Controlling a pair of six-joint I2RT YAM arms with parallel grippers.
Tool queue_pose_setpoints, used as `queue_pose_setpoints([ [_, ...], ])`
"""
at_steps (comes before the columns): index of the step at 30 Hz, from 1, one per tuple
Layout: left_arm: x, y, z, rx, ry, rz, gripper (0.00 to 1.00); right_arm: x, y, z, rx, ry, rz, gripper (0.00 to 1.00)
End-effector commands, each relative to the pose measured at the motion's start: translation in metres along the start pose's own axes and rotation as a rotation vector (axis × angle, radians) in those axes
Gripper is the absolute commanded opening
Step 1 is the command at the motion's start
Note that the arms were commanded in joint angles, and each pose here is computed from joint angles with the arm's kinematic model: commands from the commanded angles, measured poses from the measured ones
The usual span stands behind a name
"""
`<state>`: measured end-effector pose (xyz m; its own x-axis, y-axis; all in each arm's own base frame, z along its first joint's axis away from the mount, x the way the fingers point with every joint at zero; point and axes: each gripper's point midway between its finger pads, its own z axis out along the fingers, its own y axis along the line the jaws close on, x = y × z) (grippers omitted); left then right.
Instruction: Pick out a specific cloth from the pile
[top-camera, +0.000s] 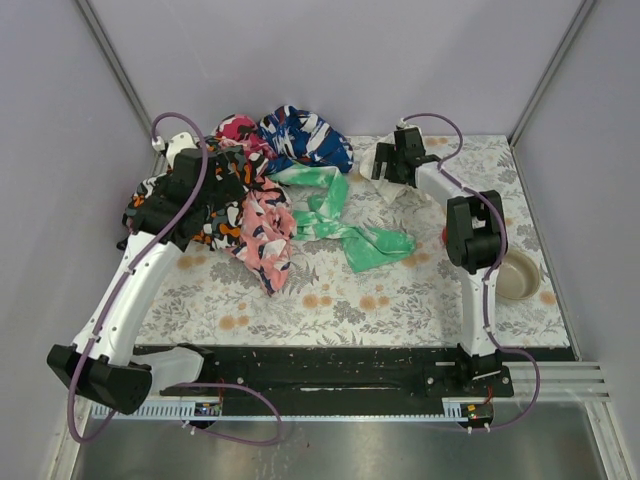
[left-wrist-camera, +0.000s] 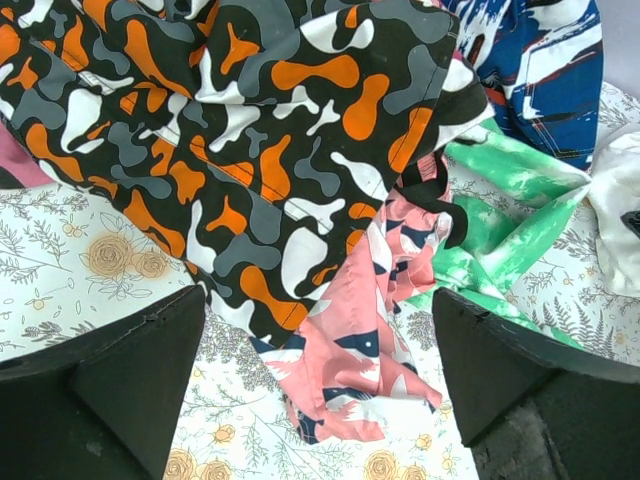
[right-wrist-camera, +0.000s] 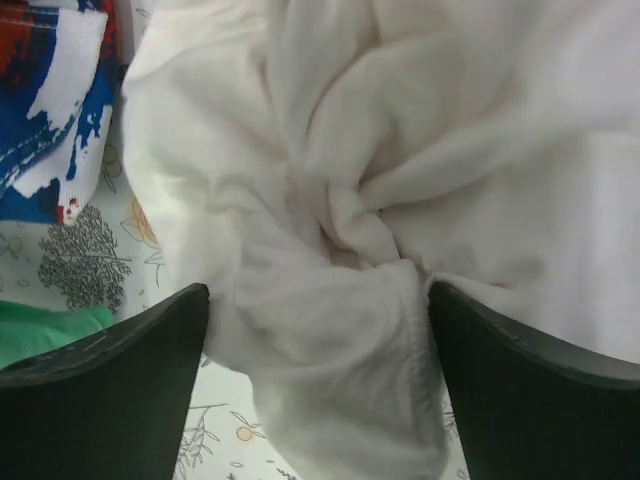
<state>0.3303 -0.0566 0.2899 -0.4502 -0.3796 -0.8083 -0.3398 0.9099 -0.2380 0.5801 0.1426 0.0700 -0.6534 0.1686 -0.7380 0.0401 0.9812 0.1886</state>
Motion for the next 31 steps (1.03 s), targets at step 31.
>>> queue_pose_setpoints([
  [31, 0.085, 0.02, -0.01, 0.096, 0.097, -0.051, 0.99, 0.03, -0.037, -0.348, -0.265, -0.572, 0.334, 0.99],
])
